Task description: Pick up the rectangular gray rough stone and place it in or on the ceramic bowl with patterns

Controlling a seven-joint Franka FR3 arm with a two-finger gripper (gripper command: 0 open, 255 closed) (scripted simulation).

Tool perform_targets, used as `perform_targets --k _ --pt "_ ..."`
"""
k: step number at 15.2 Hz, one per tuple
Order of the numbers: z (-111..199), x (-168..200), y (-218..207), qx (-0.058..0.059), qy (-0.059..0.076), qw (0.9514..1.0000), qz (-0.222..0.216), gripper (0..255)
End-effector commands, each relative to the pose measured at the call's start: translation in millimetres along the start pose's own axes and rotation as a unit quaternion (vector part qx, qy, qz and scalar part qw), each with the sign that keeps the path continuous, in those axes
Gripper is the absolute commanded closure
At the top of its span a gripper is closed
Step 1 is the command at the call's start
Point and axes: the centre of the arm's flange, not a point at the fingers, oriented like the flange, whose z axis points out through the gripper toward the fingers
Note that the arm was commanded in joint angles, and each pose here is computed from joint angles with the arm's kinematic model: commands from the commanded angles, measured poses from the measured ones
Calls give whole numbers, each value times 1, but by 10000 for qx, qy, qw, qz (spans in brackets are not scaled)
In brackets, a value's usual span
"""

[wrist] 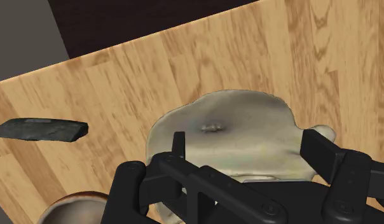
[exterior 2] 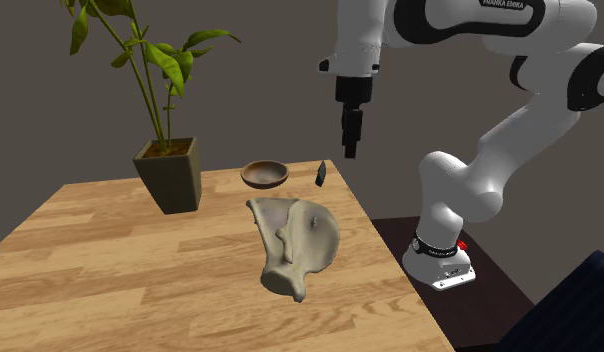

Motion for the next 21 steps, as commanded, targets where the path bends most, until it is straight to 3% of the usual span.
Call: perform_targets --k 1,3,6,8,11,13,16,18,21 --pt "0 0 0 0 0 10000 0 0" --pt "10 -7 24 40 -73 9983 -573 0" --pt "24 -13 60 99 -182 9895 -1429 0" --pt "35 -13 85 138 -254 9795 -1994 0" --pt "50 -9 122 196 -360 9583 -2828 0" --pt "61 -2 145 233 -429 9402 -3372 0" --pt "77 12 179 288 -531 9070 -4167 0" --pt "89 24 200 324 -596 8811 -4680 0" --pt "106 46 228 375 -690 8367 -5420 0"
